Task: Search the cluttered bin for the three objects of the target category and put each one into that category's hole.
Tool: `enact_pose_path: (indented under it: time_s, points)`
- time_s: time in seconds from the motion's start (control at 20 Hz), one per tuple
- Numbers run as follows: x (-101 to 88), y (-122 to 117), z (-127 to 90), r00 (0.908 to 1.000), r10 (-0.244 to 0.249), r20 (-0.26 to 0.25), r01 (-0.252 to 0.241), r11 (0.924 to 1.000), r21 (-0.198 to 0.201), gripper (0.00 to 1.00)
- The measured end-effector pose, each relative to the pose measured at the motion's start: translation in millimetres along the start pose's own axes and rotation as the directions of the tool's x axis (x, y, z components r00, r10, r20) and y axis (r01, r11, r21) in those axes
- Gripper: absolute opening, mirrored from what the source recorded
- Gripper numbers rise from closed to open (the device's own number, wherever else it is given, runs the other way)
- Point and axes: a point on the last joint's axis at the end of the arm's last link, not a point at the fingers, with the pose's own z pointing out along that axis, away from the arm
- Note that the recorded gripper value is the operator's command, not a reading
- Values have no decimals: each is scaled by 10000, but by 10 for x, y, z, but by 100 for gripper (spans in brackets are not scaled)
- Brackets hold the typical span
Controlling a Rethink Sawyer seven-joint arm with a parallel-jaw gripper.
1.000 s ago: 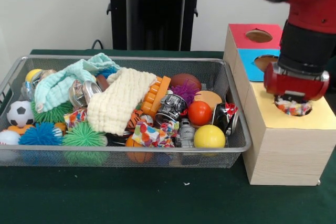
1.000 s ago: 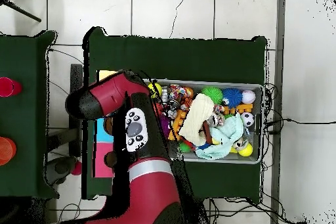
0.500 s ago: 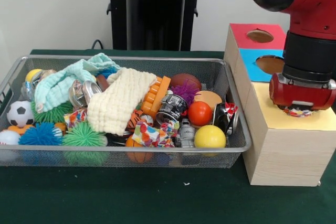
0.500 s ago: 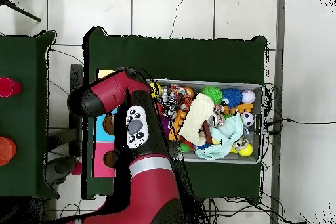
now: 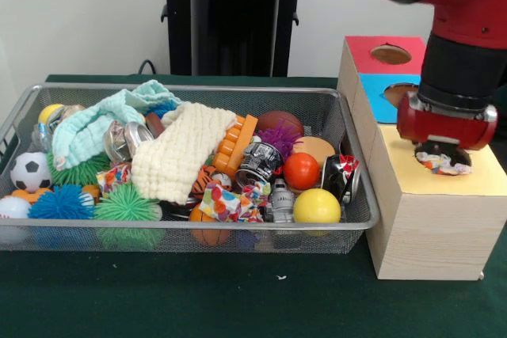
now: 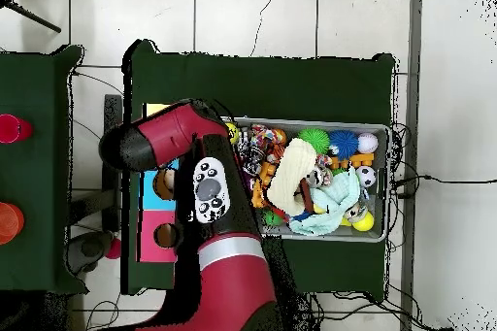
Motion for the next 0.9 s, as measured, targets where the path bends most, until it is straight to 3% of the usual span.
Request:
enact_pose_path:
  time_s: [0.05,0.1,0.2,0.25,0.45,0.65,0.9]
  points:
    - [4,-22,-38,9998,92,-194,-91,9999,73,0]
    - [-12,-63,-178,9965,380,-742,-362,9990,243,0]
    - [-47,-42,-320,9927,567,-1064,-543,9982,252,0]
    - [-91,-20,-524,9867,758,-1441,-726,9970,270,0]
    - [-171,-66,-823,9775,994,-1859,-934,9948,409,0]
    - [-284,-183,-1054,9739,1186,-1938,-1105,9925,520,0]
    - [-414,-292,-1182,9748,1365,-1767,-1313,9905,408,0]
